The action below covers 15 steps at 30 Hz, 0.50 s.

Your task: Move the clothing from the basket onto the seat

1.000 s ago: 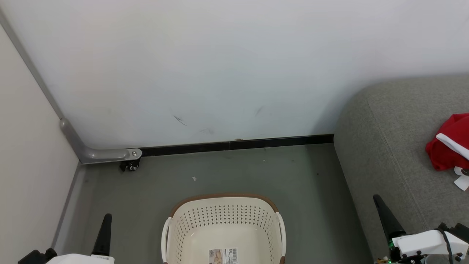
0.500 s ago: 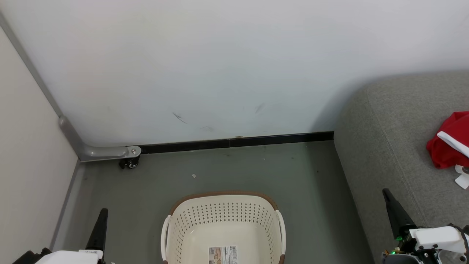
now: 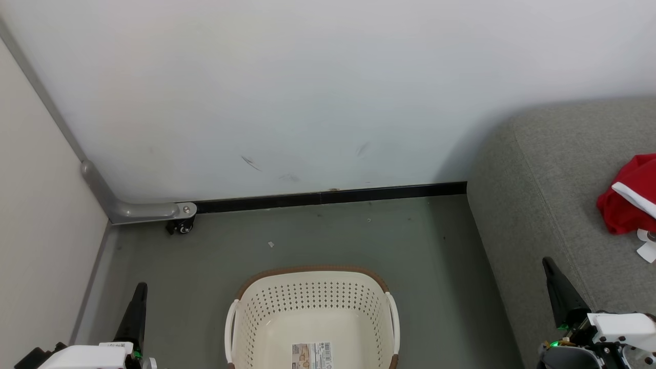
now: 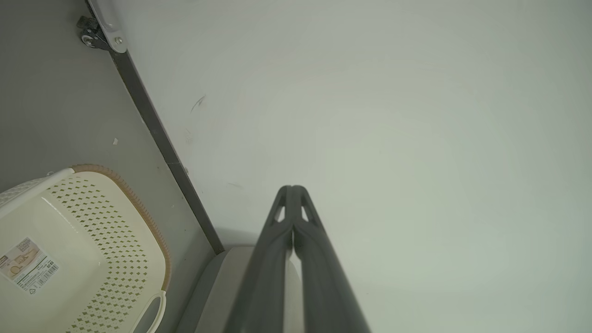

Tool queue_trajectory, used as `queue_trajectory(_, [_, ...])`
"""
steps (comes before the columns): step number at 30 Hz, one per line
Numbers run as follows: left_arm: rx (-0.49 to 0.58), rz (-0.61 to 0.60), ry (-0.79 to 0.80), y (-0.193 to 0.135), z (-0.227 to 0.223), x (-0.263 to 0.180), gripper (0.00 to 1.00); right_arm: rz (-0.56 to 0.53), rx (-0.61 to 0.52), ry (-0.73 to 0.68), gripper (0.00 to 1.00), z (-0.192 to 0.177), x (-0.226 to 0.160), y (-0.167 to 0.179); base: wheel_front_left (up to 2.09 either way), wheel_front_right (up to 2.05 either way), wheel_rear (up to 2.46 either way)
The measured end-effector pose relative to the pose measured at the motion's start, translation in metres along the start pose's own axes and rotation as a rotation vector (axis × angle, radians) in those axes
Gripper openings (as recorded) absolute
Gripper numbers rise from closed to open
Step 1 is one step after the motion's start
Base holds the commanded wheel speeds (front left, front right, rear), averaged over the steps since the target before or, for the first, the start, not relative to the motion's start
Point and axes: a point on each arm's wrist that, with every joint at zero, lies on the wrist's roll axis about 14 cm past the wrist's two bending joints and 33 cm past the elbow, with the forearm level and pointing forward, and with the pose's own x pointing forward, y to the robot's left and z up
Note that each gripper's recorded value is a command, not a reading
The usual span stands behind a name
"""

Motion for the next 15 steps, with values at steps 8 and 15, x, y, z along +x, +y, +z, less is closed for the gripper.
queue_trajectory(8, [0.000, 0.000, 0.000, 0.0000, 0.0000, 0.0000, 0.00, -0.001, 0.000, -0.001, 0.00, 0.0003, -0.0001, -0.0003, 0.00, 0.00, 0.00])
queue_trajectory(15, [0.000, 0.000, 0.000, 0.0000, 0.0000, 0.0000, 0.00, -0.001, 0.000, -0.002, 0.00, 0.0006, -0.0001, -0.0004, 0.00, 0.00, 0.00])
